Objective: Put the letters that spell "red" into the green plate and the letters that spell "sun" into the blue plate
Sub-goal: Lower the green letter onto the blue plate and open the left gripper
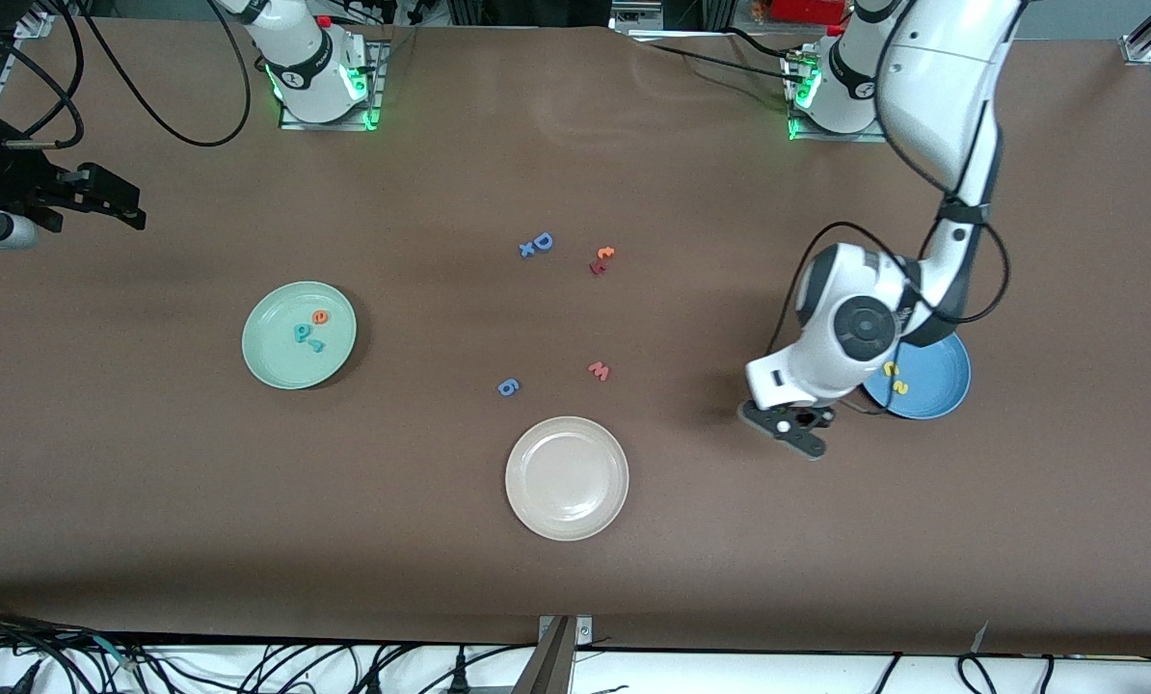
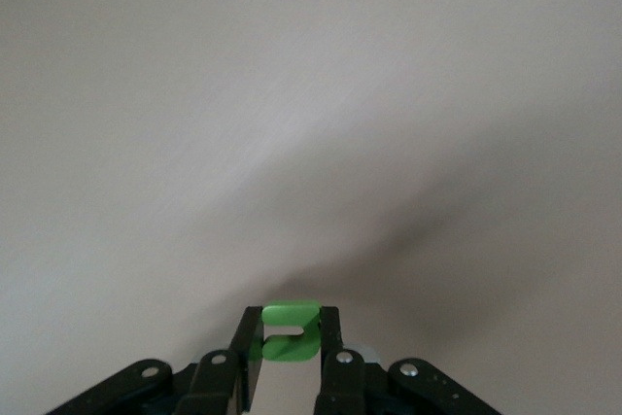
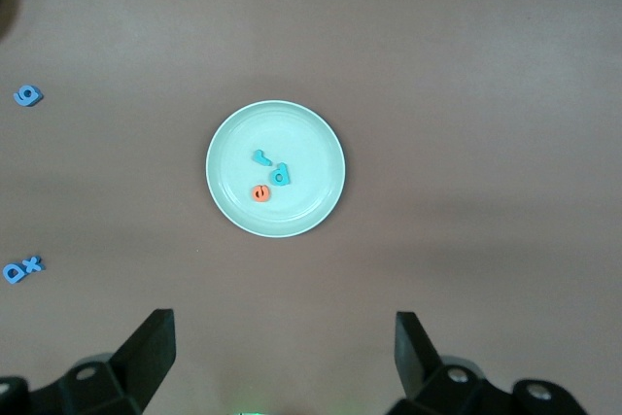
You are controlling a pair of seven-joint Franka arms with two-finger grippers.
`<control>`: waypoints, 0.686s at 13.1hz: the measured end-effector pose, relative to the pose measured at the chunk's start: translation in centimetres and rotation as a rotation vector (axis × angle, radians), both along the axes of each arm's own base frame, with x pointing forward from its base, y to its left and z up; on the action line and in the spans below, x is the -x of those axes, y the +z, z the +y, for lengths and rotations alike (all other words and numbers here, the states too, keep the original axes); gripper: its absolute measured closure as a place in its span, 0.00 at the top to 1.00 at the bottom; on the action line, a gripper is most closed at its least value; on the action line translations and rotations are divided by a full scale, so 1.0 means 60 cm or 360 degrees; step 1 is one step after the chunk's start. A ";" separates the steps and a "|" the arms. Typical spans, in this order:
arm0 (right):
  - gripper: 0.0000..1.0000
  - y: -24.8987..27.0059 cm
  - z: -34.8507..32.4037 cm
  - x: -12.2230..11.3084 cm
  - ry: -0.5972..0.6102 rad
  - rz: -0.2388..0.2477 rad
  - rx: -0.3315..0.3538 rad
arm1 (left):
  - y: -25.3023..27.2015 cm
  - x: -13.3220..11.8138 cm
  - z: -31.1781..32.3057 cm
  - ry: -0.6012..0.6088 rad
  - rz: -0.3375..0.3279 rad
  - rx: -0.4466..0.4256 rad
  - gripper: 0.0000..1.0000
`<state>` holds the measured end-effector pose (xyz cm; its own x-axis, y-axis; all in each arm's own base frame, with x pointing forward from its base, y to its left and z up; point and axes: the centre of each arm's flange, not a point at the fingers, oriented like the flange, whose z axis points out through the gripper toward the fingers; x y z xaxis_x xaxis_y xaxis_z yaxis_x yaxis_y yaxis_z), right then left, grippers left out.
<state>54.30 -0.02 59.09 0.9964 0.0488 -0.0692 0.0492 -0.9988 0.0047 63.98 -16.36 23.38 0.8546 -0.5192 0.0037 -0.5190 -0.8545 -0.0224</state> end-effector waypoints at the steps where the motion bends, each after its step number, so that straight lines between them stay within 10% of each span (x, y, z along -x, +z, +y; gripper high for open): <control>1: 1.00 0.000 0.000 0.000 0.0000 0.0000 0.0000 | 0.000 0.010 0.035 0.0015 0.0025 -0.0012 0.28; 9: 1.00 0.000 0.000 0.000 0.0000 0.0000 0.0000 | -0.006 0.064 0.209 0.0008 0.0186 -0.0080 0.28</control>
